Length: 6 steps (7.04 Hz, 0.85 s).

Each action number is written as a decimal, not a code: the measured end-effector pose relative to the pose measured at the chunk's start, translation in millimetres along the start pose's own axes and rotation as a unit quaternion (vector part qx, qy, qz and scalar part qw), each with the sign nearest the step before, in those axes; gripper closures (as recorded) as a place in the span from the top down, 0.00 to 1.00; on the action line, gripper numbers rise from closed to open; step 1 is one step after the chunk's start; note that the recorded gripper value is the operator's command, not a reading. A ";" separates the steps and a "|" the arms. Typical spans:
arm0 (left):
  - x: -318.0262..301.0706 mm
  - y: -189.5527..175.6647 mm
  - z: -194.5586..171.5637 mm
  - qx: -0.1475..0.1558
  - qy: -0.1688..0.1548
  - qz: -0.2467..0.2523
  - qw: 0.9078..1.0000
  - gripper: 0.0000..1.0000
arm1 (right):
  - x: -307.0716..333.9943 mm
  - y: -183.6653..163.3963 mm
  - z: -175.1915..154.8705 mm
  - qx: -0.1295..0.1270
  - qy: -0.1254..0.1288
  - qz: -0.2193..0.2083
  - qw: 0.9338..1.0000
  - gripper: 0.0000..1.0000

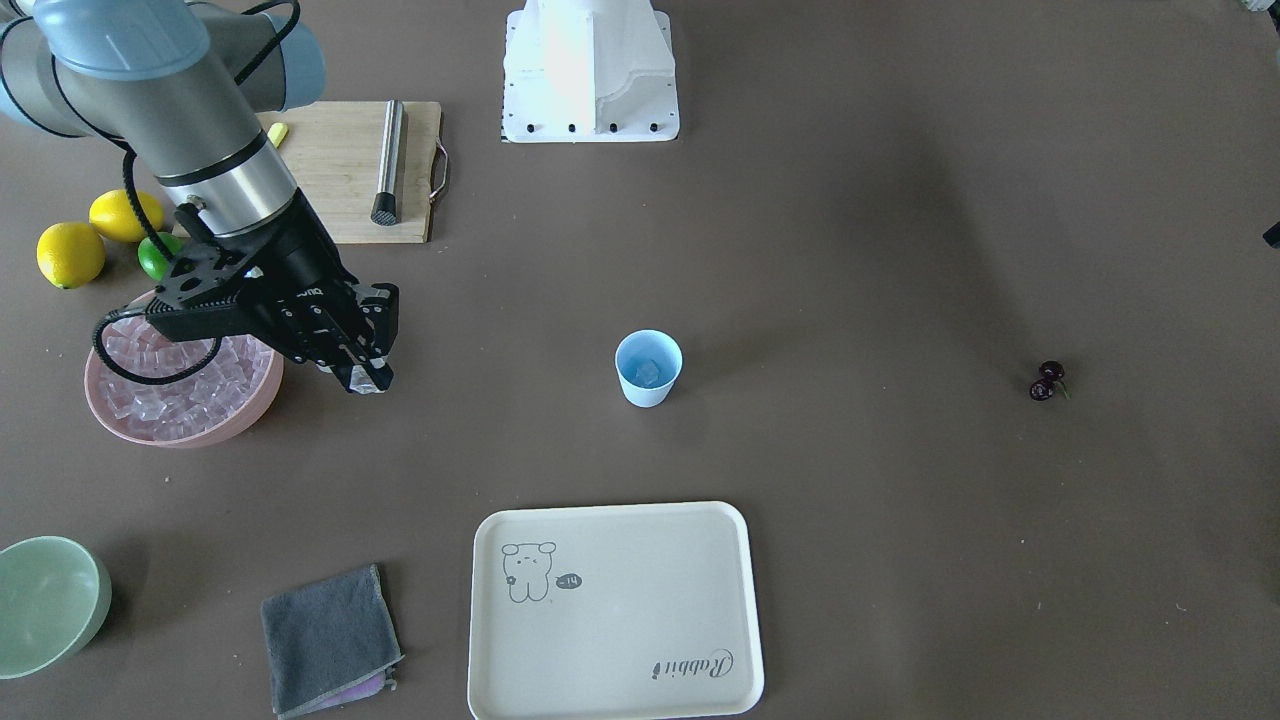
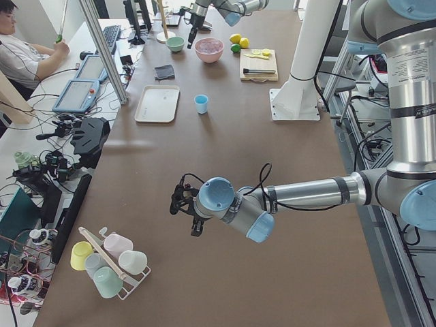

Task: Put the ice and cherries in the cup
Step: 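Lift the ice cube with the right gripper and carry it over the blue cup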

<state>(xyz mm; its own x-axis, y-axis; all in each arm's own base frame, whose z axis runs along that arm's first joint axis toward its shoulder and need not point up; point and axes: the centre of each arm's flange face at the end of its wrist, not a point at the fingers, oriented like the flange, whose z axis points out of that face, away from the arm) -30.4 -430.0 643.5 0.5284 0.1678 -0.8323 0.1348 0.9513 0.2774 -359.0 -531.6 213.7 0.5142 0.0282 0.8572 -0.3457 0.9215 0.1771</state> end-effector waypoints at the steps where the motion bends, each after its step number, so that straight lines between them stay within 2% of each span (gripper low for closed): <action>1: 4.8 -4.3 1.8 -0.002 0.005 0.005 1.000 0.98 | -26.4 18.8 10.4 0.008 -0.004 -0.015 1.000 0.00; 6: 8.8 -8.6 3.3 -0.002 0.008 0.013 1.000 0.98 | -139.0 87.9 60.6 0.036 -0.010 -0.065 0.997 0.00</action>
<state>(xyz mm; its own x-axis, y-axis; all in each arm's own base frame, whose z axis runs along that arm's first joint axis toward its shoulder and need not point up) -24.2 -437.6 635.4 0.5175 0.1967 -0.8328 0.1186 0.9474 0.2974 -508.4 -478.0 139.3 0.5427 -0.0973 0.8342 -0.3335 0.8867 0.3204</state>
